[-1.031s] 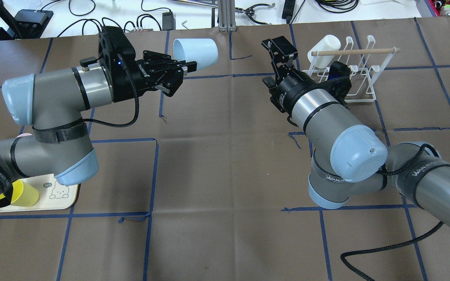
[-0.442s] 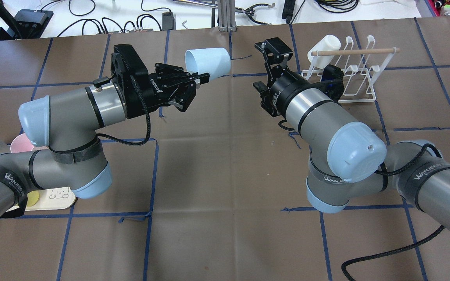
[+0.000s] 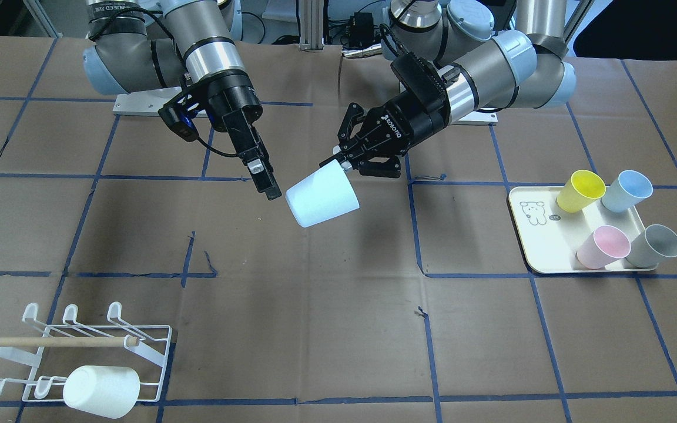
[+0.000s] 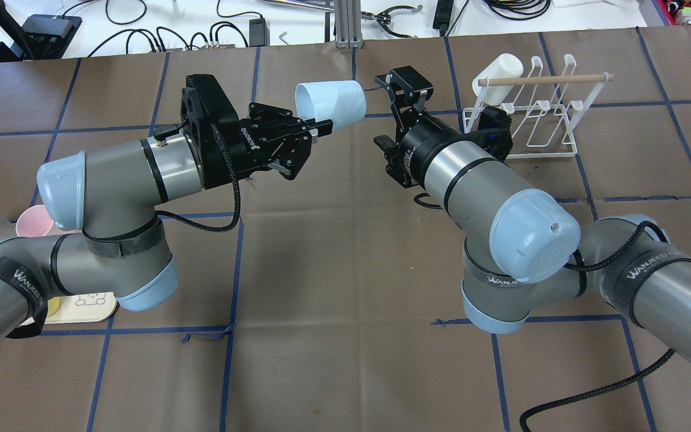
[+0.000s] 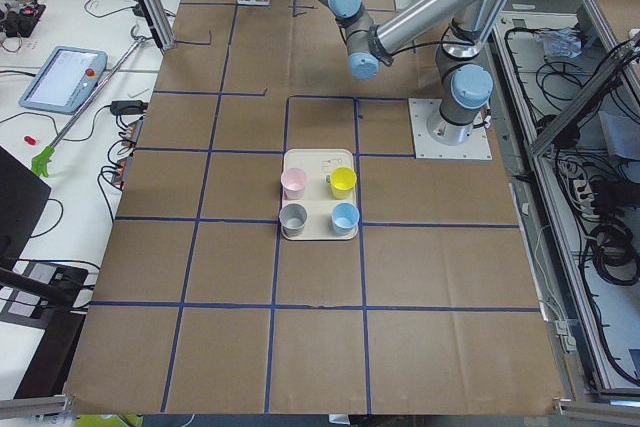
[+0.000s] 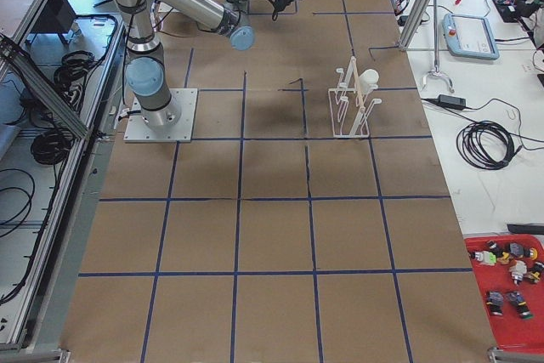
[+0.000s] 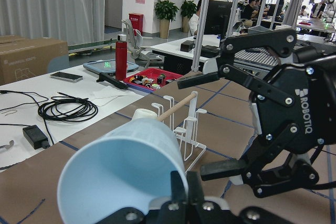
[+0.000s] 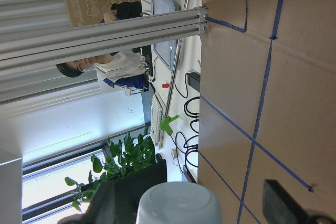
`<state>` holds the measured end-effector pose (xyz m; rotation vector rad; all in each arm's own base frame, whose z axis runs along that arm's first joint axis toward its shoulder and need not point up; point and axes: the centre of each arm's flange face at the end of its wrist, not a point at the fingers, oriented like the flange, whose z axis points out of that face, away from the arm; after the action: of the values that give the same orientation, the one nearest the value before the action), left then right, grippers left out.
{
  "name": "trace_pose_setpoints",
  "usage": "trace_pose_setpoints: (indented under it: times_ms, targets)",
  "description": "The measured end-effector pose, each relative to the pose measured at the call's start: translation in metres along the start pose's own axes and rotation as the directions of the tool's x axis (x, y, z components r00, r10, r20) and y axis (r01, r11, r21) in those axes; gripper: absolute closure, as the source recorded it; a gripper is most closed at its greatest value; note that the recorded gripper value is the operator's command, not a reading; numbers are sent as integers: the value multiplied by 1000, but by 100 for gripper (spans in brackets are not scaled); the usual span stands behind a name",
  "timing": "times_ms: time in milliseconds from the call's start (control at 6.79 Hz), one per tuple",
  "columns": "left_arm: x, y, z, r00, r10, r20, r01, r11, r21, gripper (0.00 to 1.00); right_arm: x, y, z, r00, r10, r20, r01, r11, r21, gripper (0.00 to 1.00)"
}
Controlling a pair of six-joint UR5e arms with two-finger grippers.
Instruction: Transfer IKEA cup to right arm and place on rack
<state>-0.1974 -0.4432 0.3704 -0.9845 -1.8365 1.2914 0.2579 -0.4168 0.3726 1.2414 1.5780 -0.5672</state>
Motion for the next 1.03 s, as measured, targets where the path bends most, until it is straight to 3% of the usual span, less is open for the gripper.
trace_pose_setpoints:
  times_ms: [1031]
  targets:
    - [2, -2, -1, 1000, 0, 0, 0, 1000, 2, 97, -13, 24, 9, 997, 59, -50, -61, 998, -34, 0]
